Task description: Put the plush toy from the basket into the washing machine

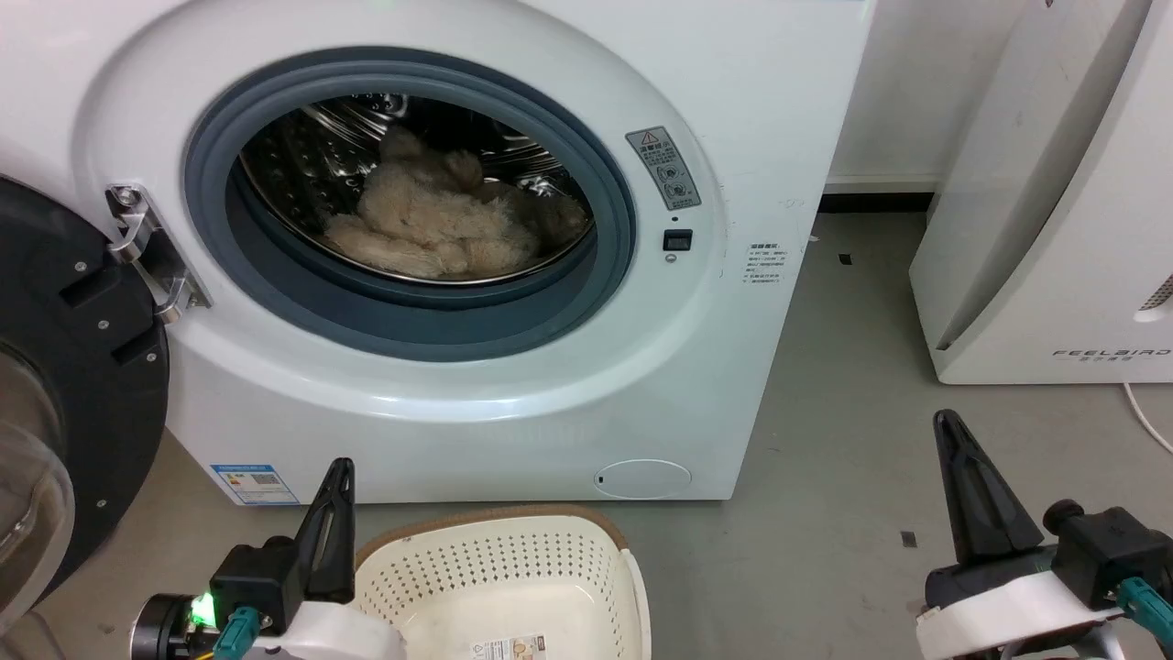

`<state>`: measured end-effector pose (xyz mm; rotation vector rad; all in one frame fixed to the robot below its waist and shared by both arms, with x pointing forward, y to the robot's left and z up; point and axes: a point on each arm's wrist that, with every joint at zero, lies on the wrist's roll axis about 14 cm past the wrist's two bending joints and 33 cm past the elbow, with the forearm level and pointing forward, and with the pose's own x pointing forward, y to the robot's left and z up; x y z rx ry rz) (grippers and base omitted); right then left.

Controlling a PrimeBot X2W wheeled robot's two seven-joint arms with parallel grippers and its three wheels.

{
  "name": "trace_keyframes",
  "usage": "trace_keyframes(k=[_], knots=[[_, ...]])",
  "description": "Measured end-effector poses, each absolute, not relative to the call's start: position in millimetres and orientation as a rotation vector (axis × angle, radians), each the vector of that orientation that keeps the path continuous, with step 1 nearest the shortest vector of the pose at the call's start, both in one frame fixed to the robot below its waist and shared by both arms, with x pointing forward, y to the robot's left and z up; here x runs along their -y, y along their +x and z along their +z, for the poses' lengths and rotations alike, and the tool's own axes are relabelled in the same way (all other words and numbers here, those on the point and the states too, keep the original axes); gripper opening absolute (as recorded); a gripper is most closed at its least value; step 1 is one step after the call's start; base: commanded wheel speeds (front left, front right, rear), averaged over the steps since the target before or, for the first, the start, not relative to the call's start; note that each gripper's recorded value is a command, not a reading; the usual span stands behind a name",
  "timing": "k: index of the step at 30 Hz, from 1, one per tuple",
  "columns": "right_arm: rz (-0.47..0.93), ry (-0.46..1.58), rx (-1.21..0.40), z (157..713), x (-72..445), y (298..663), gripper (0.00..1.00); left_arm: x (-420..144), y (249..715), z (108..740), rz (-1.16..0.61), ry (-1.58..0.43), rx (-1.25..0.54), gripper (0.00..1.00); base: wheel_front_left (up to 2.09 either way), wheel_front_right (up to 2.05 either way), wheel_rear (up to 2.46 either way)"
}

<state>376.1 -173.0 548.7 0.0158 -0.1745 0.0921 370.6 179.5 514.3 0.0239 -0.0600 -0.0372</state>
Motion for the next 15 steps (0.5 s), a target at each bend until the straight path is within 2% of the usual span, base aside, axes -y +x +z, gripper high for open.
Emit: trace_keyframes(k=[15], knots=[[0.1,0.002,0.146,545.6,170.4,376.1,0.0,-177.9,370.7,514.9,-0.035,0.026,0.046,0.0,0.0,0.0,0.0]])
